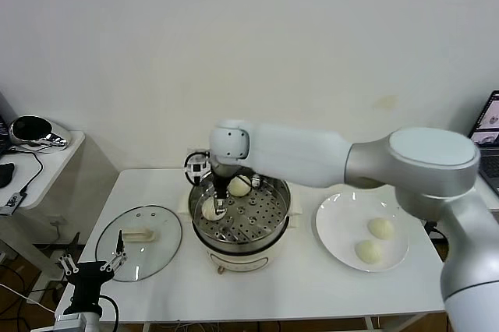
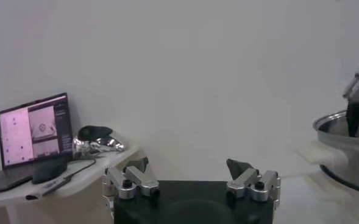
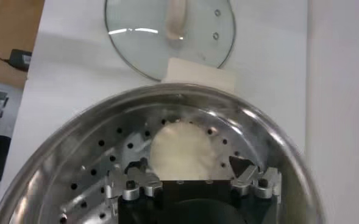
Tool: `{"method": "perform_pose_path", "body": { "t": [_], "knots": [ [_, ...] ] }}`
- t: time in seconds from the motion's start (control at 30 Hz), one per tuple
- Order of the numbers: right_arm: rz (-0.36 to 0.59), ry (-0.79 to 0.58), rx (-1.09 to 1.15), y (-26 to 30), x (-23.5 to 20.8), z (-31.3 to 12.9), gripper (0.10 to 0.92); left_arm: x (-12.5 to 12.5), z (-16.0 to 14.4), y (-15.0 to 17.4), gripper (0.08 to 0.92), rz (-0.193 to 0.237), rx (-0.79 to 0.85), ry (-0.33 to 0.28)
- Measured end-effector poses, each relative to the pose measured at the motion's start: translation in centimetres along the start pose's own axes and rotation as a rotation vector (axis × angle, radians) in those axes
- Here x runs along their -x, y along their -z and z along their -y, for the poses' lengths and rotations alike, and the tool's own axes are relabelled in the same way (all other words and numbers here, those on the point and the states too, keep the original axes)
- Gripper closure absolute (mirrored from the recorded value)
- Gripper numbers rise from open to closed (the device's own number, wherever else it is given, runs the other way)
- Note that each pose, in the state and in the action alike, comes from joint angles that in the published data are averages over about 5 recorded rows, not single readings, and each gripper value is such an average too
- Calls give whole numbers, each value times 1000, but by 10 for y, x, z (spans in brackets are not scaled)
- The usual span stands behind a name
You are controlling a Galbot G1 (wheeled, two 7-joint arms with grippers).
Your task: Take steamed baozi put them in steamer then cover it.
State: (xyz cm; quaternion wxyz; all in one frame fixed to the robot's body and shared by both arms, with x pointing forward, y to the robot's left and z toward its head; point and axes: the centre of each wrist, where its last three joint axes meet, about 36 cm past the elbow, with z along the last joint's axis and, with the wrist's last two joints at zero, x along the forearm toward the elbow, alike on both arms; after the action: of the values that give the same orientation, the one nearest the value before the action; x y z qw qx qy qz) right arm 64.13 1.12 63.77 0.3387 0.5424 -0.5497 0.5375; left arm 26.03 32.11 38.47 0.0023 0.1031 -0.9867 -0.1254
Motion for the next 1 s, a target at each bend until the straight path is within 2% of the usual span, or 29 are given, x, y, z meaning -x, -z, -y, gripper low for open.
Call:
{"method": "perform_pose_path", "body": {
  "t": [0.23, 0.5, 0.77, 1.0],
  "knots": [
    [-26, 6, -19, -74, -53, -8, 200, 0, 2, 2, 177, 6, -8, -22],
    [-53, 8, -21, -186, -90, -47, 200, 1, 5, 3, 177, 9, -13, -45],
    [-86, 20, -6, -281, -81, -105, 200, -3, 9, -1, 177, -7, -6, -53],
    [-115, 41, 7, -330, -47, -149, 200, -8, 10, -5, 177, -21, 4, -55]
  ]
}}
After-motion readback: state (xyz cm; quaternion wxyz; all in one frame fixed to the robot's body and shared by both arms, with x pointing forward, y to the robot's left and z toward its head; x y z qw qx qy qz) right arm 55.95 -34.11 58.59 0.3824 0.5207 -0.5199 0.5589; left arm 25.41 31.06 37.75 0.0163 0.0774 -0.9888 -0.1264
